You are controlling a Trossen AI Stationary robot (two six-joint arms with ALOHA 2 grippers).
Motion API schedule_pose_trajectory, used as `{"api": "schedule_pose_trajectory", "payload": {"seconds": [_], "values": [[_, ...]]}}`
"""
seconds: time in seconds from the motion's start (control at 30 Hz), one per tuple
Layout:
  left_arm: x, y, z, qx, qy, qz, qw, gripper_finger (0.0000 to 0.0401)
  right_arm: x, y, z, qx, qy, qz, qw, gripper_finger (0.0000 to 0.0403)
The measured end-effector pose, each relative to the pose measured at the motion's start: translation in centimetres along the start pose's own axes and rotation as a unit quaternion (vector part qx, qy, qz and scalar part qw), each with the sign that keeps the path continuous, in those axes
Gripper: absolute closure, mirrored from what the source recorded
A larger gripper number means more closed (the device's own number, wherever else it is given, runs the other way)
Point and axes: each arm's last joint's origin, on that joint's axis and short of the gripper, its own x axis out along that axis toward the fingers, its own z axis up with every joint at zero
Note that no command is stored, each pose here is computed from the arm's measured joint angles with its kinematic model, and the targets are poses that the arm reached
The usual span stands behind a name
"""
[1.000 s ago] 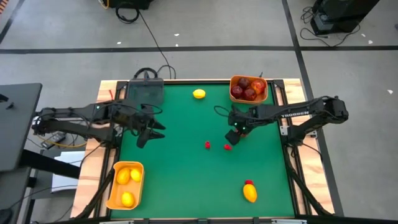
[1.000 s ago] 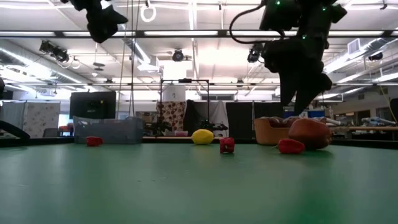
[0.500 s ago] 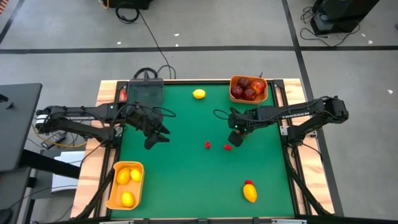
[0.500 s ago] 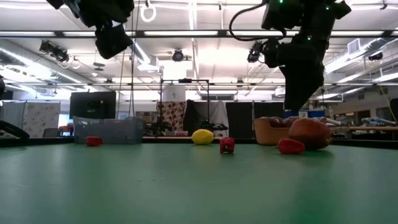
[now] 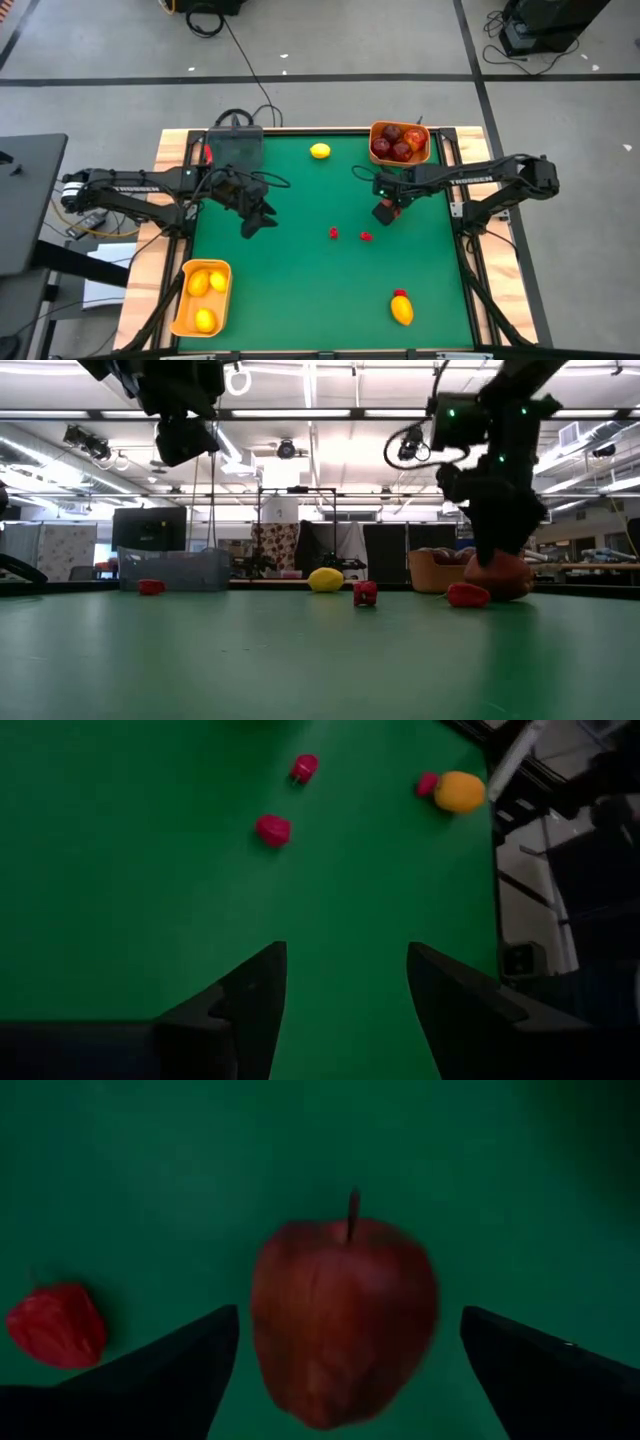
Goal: Sort produce into baskets
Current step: Put the apple into the orange bin
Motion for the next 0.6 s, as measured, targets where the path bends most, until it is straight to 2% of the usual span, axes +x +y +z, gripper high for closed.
{"api": "schedule_pose_trajectory", "payload": {"seconds": [0.17,0.3,0.43,0.6], "values": [[0.0,0.0,0.0,-0.011,-0.003,0.006,1.0,0.0188,1.5,-0.8,-0.4,0.024,0.006,0.013,1.0,0.0019],[0.0,0.1,0.0,-0.021,-0.004,0.009,1.0,0.0188,1.6,-1.2,-0.3,0.029,0.009,0.015,0.999,0.0058],[0.0,0.1,0.0,-0.024,-0.007,0.014,1.0,0.0188,1.2,-1.3,0.5,0.028,0.001,0.029,0.999,0.011],[0.0,0.1,0.3,-0.041,-0.029,0.026,0.998,0.0188,-0.4,-1.1,2.5,0.027,-0.032,0.048,0.998,0.0115]]}}
